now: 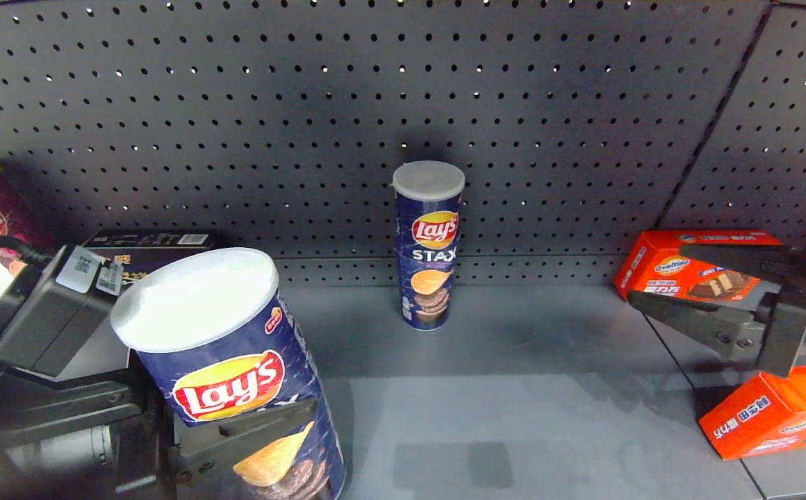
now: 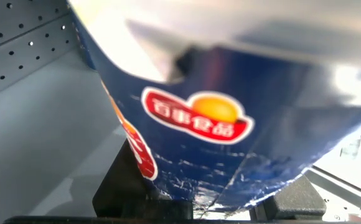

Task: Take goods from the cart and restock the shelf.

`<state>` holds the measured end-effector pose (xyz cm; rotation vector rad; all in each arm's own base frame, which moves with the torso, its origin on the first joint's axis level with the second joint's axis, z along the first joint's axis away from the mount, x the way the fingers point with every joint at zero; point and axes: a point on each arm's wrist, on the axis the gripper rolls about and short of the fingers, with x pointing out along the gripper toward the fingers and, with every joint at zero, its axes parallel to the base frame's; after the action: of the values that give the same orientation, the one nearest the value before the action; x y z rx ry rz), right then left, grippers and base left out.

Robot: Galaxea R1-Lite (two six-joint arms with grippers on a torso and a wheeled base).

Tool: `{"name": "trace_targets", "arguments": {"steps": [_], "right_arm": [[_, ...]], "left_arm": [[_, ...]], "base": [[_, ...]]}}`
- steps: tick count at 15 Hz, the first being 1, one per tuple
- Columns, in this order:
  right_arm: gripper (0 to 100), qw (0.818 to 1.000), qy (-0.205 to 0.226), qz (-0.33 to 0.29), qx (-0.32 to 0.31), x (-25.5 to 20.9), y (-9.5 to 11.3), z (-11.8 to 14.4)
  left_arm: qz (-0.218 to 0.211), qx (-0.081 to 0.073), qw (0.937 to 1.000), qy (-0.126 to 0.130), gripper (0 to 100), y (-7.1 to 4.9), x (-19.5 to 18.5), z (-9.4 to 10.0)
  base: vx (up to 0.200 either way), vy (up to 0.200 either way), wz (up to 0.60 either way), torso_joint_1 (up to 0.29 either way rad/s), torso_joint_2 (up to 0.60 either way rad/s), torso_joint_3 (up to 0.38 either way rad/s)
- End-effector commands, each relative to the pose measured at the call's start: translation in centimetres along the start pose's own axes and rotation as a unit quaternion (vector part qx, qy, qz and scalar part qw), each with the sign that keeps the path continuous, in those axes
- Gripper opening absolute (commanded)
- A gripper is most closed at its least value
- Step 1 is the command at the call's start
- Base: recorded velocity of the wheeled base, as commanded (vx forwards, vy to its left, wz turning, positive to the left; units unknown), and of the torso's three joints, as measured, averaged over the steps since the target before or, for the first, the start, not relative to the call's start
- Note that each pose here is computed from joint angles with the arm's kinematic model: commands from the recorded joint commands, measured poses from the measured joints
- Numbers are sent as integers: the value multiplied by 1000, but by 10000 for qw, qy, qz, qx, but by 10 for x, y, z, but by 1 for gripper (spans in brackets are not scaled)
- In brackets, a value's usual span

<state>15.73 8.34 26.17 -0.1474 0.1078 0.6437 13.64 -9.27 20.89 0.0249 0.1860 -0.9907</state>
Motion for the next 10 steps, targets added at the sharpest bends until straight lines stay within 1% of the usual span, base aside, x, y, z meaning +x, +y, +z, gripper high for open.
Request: {"name": "trace_targets", "arguments": {"steps": [1,2,4,5,6,7,8,10], "right_arm": [[100,9996,216,178,46,29,-4,0],[100,9993,228,304,57,41,-6,3],[100,9990,277,348,80,58,-8,4],[100,9990,206,384,92,64,-8,5],[100,9988,43,479,60,70,-7,6],[100,9952,-407,885,-41,84,-9,7],[100,9918,-628,1109,-118,95,-10,5],[100,9885,-870,1222,-201,117,-11,-1]], "left_arm": [[-2,17,10000,-36,0,-1,-1,1],[-2,24,10000,-50,0,-1,-1,2],[6,23,10000,-50,0,0,-1,2],[6,15,10000,-50,0,0,-1,2],[5,12,10000,-43,0,0,-1,2],[5,-3,10000,-29,0,0,-1,1],[5,-3,10000,-29,0,0,-1,1],[5,0,10000,-36,0,0,-1,1]], "base": [[0,0,0,0,0,0],[0,0,0,0,0,0],[0,0,0,0,0,0],[0,0,0,0,0,0],[0,0,0,0,0,0],[0,0,0,0,0,0],[0,0,0,0,0,0],[0,0,0,0,0,0]]}}
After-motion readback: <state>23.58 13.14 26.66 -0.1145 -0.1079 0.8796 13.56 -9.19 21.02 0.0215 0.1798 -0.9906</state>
